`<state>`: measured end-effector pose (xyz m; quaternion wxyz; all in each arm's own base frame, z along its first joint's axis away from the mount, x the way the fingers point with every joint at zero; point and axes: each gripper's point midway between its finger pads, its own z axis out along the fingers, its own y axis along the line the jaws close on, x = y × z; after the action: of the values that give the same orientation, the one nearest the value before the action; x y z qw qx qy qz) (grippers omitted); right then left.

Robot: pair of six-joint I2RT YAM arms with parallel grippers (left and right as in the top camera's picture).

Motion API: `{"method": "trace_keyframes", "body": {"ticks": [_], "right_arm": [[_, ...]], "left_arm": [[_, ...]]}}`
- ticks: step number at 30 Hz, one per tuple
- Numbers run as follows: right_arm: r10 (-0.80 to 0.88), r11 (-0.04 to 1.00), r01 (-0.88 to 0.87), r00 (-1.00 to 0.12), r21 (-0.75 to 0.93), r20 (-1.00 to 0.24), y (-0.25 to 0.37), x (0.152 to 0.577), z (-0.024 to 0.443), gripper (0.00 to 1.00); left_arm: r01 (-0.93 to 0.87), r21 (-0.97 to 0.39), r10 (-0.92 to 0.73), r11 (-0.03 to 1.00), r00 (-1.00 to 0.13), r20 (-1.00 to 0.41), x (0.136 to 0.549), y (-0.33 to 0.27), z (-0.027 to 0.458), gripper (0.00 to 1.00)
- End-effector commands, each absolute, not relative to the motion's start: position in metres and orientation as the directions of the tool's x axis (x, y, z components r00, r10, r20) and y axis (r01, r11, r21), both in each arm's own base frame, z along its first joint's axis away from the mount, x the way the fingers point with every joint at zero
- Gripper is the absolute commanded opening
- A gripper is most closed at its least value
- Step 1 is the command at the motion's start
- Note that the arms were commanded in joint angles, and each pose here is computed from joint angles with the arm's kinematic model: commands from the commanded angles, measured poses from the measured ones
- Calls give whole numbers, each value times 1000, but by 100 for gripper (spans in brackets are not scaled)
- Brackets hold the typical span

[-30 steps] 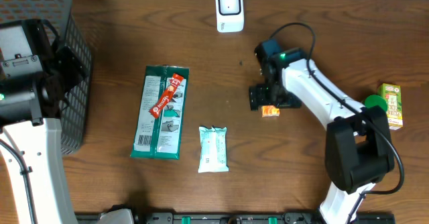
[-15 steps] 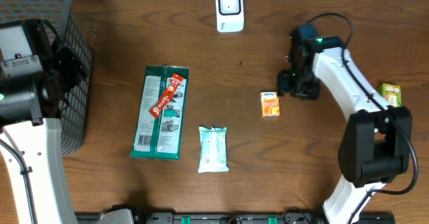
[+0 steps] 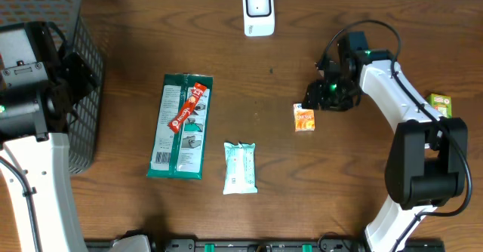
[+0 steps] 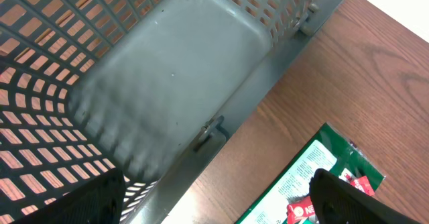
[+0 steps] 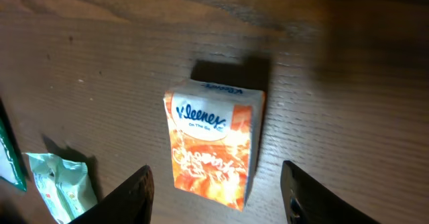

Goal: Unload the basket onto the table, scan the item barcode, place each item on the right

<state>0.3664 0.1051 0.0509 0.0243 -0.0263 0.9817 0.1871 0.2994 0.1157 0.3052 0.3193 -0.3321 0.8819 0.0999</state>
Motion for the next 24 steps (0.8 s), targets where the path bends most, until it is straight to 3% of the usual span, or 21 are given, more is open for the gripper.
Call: {"method": "trace_keyframes", "body": {"ticks": [1,14,18,24], "right_arm": [[-72,909,-89,-996,407,-59,110,359,45,55],[-74,910,-83,-997,406,-39,110,349,30,58],[-74,911,-83,-997,405,-38,110,349,29,43],[-69,931,-77,-997,357,-34,101,346,21,42]], "left_arm": [[-653,-22,-515,757,-575,-635,299,119,307,88],[-653,-23,-515,757,-575,-636,299,119,307,88],[-653,-22,-515,757,-575,-636,299,119,307,88],[-653,-22,-515,757,-575,-636,299,119,307,88]]}}
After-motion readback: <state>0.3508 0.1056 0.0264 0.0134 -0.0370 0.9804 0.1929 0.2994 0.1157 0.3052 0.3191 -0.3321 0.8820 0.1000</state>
